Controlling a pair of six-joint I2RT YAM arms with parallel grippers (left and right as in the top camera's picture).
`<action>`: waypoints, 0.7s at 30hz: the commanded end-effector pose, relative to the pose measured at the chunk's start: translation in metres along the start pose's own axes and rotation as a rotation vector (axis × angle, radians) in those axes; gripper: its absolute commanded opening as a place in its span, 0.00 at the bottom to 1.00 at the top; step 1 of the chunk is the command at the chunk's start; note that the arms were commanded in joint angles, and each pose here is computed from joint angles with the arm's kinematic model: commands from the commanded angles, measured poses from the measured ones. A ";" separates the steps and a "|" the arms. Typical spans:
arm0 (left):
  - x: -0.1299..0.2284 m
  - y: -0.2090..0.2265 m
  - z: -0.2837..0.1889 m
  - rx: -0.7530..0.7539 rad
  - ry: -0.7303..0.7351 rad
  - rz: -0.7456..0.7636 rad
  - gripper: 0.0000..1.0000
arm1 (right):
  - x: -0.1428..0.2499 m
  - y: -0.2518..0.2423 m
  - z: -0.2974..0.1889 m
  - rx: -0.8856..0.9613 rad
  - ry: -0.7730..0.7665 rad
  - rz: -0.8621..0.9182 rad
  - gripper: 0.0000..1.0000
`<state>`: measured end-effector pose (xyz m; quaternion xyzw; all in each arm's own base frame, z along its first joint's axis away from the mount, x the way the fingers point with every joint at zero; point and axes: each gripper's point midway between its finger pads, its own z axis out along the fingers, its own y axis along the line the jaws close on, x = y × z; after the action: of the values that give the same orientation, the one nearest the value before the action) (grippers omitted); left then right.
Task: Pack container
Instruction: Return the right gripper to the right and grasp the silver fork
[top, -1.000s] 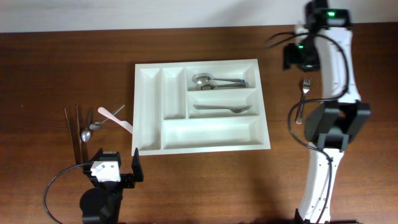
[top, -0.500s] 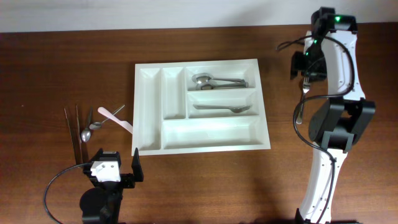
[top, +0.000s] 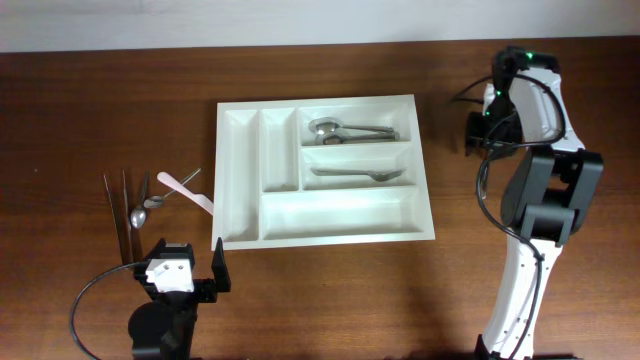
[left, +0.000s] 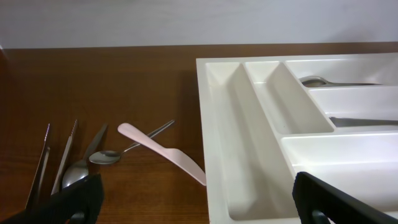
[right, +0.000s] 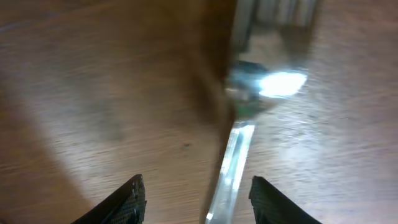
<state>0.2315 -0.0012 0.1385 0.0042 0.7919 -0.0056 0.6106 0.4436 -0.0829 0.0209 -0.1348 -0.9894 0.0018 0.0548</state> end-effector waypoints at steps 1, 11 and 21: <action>0.001 -0.001 0.000 0.010 -0.002 0.014 0.99 | -0.003 -0.022 -0.009 0.032 -0.028 0.063 0.54; 0.001 -0.001 0.000 0.010 -0.002 0.014 0.99 | -0.018 -0.027 -0.006 0.026 -0.086 0.072 0.54; 0.001 -0.001 0.000 0.010 -0.002 0.014 0.99 | -0.024 -0.027 0.008 0.024 -0.111 0.070 0.49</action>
<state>0.2315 -0.0012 0.1385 0.0042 0.7919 -0.0056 0.6106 0.4615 -0.1141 0.0072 -0.1660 -0.9860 0.0149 0.0046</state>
